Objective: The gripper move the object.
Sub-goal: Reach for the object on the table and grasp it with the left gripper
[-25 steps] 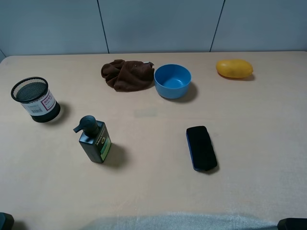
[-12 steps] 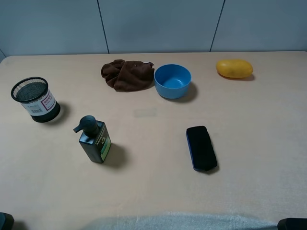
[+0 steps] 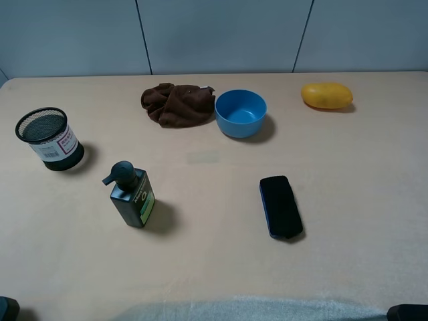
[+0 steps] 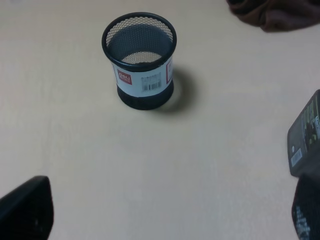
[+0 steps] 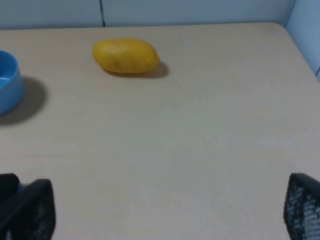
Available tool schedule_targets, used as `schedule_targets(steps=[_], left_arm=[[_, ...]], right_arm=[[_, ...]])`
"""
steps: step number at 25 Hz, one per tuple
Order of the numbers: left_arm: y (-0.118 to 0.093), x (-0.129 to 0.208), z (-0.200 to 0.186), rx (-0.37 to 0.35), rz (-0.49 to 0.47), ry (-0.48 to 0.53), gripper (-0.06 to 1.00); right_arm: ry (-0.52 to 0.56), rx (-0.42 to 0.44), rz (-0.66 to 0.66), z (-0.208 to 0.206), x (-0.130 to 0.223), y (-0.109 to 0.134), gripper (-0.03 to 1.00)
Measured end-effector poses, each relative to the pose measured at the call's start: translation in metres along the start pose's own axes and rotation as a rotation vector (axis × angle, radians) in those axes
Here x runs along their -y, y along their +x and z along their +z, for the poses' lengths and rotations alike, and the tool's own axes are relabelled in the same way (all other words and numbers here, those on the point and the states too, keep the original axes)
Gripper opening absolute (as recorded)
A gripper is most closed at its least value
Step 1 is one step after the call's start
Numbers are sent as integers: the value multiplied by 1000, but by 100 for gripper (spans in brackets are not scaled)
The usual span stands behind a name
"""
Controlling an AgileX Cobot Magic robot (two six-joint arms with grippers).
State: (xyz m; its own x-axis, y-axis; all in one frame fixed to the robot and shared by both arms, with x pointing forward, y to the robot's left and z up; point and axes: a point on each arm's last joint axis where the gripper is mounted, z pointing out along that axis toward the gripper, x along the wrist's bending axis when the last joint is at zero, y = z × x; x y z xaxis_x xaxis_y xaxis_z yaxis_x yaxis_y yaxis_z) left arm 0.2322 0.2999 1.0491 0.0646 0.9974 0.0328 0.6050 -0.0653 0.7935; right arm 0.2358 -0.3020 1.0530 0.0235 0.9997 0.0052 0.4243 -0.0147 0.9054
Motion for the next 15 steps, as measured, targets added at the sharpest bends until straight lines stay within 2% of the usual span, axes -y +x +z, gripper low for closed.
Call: schedule_targets(steps=[7, 15], left_arm=[[2, -34, 7, 6, -1, 119, 95], [4, -70, 36, 24, 20, 295, 95]], right_arm=[[1, 0, 0, 0, 0, 0, 69], [1, 0, 0, 0, 0, 0, 69]])
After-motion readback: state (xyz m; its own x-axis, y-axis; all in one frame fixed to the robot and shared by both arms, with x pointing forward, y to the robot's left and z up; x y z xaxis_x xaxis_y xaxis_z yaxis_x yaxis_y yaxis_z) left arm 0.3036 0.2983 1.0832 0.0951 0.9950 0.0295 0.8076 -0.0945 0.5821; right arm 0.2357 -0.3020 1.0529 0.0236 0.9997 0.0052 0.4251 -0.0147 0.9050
